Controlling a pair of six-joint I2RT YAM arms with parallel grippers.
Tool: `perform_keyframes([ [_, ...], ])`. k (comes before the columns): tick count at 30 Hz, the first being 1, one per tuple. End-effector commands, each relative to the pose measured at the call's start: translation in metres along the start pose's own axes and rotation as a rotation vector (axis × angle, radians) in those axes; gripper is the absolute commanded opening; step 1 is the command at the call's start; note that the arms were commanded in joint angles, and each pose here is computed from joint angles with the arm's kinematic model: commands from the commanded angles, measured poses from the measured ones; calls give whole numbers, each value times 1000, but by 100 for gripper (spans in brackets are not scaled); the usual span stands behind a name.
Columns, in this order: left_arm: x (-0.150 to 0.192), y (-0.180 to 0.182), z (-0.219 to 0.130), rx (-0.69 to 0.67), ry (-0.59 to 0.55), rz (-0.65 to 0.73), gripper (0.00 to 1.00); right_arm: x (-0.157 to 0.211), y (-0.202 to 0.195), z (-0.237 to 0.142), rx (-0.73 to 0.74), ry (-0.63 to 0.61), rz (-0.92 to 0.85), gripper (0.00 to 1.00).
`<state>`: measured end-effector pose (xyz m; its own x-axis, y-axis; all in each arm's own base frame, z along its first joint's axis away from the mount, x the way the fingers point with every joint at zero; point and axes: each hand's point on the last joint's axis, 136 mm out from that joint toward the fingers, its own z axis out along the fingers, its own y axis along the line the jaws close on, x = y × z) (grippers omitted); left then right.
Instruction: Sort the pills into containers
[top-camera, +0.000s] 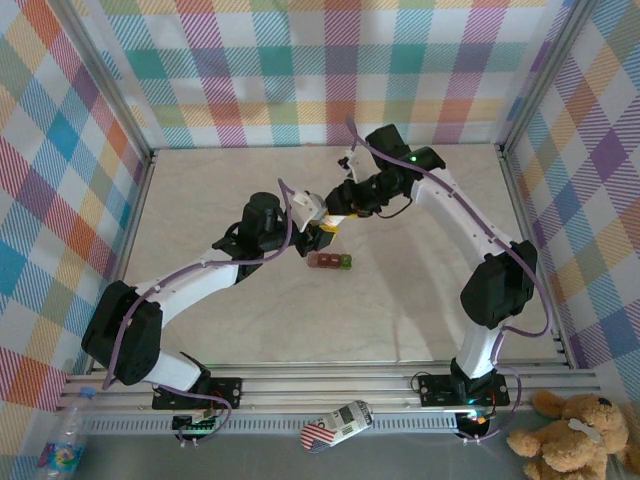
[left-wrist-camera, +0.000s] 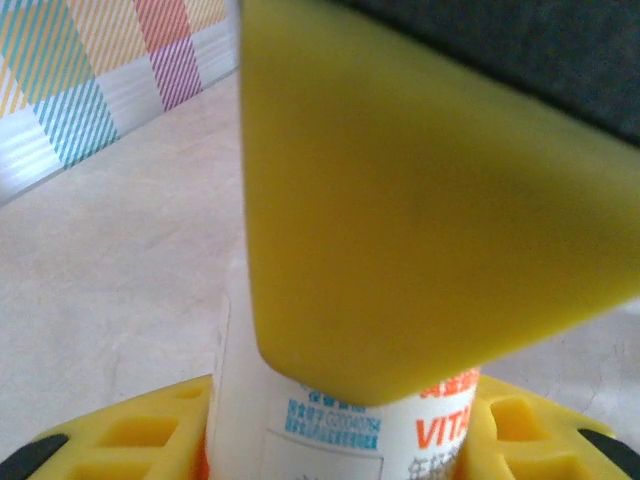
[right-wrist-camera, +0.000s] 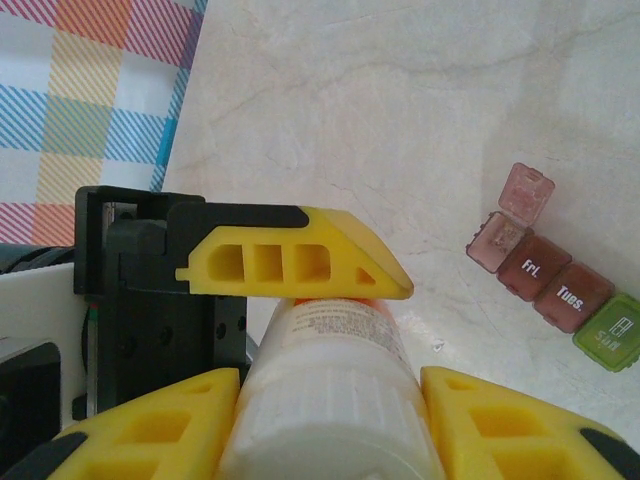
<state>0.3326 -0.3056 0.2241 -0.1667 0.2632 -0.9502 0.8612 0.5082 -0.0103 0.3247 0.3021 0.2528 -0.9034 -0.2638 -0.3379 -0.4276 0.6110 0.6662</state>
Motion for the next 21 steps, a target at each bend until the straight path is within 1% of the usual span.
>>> perform_keyframes([
  [1,-29,1,-1,-11,-52,-43,24,0,14,-8,-26,-24,-25,38],
  [3,-29,6,0,-34,-31,-78,15,-1,12,-8,-19,-33,-24,40],
  [4,-29,8,0,-44,-25,-93,12,-1,13,-9,-16,-39,-24,43],
  [5,-30,10,-1,-55,-21,-107,8,-2,12,-11,-9,-46,-22,47],
  [6,-29,11,-2,-61,-19,-112,2,-3,12,-13,-4,-54,-20,53],
  [7,-30,11,-3,-68,-21,-118,0,-4,11,-14,1,-61,-17,57],
  [11,-32,13,-12,-99,-39,-109,0,-7,5,-30,32,-105,-2,70],
  [14,-33,11,-17,-101,-38,-99,0,-4,-5,-42,57,-132,16,77],
  [18,-35,3,-20,-64,-17,-78,0,5,-19,-57,71,-173,60,79],
  [21,-35,-1,-19,-36,19,-79,0,6,-27,-64,66,-241,114,79],
])
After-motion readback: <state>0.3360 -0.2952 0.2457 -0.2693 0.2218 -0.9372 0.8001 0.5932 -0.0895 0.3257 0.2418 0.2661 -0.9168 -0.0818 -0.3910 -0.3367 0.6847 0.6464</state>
